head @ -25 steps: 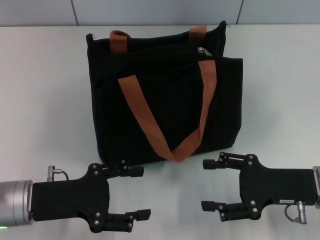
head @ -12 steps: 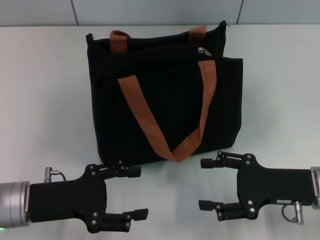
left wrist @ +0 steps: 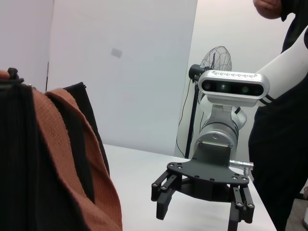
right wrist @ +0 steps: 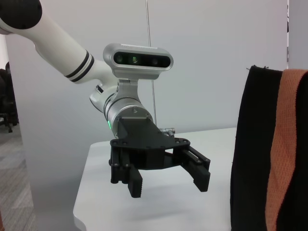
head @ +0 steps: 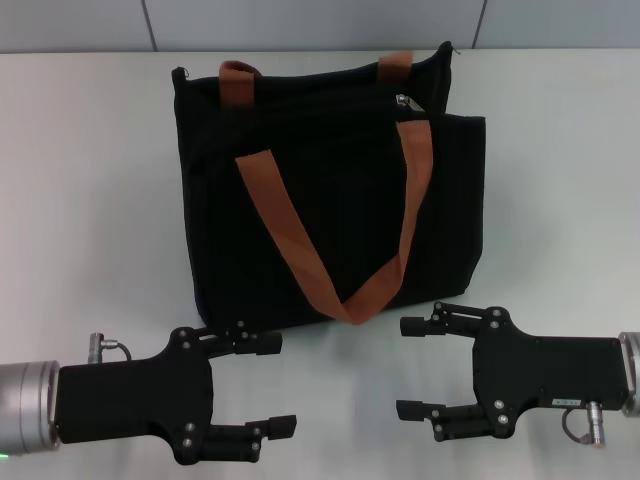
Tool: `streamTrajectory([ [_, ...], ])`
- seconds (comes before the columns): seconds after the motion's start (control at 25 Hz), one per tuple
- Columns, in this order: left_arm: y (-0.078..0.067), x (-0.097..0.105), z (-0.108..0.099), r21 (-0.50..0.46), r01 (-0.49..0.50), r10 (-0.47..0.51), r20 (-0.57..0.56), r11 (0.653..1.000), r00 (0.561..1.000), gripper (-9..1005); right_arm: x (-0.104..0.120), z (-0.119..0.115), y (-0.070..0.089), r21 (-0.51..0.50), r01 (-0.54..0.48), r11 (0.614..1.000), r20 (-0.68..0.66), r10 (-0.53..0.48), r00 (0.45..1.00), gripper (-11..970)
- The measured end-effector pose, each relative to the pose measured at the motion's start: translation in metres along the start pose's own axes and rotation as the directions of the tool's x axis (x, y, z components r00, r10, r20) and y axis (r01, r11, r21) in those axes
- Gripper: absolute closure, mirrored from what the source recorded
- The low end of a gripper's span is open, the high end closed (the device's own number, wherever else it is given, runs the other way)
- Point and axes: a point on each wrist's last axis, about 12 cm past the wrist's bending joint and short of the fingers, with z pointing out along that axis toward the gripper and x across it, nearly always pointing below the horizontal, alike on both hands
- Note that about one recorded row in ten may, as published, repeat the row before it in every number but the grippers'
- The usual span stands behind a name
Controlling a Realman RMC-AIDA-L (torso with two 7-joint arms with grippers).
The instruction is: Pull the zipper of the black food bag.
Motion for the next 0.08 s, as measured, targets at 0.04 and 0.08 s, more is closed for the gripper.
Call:
streamTrajectory([
  [0.04,0.0,-0.0001,0.0001,0.0,0.001,-0.001,0.0,1.0,1.0,185,0.0,0.0,0.0,0.0,0.0,1.0,0.0,0.0,1.0,145],
  [0.08,0.0001,-0.0002,0.0002,0.001,0.001,-0.001,0.001,1.0,1.0,185,0.0,0.0001,0.0,0.0,0.0,1.0,0.0,0.0,1.0,145],
])
